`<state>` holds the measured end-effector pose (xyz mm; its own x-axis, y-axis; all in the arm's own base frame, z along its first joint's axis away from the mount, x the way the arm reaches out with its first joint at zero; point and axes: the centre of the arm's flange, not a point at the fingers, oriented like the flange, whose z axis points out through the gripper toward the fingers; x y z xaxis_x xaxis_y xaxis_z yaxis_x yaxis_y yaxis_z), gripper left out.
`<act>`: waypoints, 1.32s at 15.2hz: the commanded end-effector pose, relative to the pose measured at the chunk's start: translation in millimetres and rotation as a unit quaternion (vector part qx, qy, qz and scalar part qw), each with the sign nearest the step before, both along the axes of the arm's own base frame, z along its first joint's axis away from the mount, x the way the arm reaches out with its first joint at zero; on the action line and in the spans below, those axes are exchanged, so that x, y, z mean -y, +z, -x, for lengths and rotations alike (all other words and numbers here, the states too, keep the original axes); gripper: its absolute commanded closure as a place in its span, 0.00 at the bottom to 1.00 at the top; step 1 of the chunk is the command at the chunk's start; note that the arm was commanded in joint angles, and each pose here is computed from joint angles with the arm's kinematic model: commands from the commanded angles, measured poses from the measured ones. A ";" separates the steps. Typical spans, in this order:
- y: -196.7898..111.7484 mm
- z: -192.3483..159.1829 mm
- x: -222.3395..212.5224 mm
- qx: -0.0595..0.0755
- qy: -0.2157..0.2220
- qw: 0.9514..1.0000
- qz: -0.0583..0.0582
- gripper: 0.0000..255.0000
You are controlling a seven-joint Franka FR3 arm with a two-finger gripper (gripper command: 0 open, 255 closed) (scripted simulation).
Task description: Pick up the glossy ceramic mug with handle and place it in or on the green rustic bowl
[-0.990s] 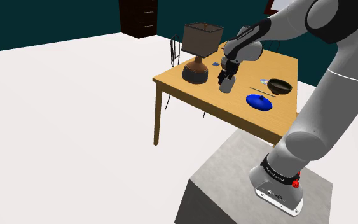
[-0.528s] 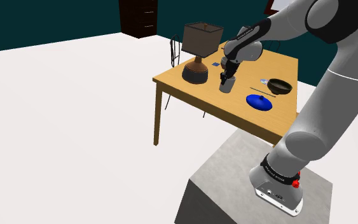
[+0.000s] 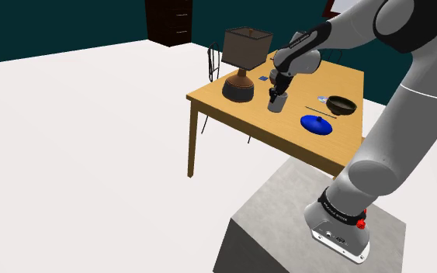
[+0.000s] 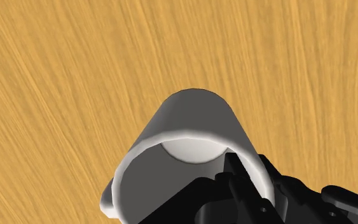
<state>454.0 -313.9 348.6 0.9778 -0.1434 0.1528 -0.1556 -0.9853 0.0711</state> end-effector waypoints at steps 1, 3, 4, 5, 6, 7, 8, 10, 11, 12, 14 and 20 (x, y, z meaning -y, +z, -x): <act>8.3 -0.1 -0.5 0.000 0.000 1.000 0.000 1.00; 18.8 -0.1 -0.5 0.000 0.000 1.000 0.000 1.00; 24.1 -0.1 -0.5 0.000 0.000 1.000 0.000 1.00; 29.4 -0.1 -0.5 0.000 0.000 1.000 0.000 1.00; 34.7 -0.1 -0.5 0.000 0.000 1.000 0.000 1.00; 39.9 -0.1 -0.5 0.000 0.000 1.000 0.000 1.00; 45.2 -0.1 -0.5 0.000 0.000 1.000 0.000 1.00; 55.8 -0.1 -0.5 0.000 0.000 1.000 0.000 1.00; 61.0 -0.1 -0.5 0.000 0.000 1.000 0.000 1.00; 66.3 -0.1 -0.5 0.000 0.000 1.000 0.000 1.00; 76.9 -0.1 -0.5 0.000 0.000 1.000 0.000 1.00; 108.6 -0.1 -0.5 0.000 0.000 1.000 0.000 1.00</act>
<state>453.0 -314.7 451.0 0.9778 -0.1432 0.1533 -0.1554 -0.9853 0.0712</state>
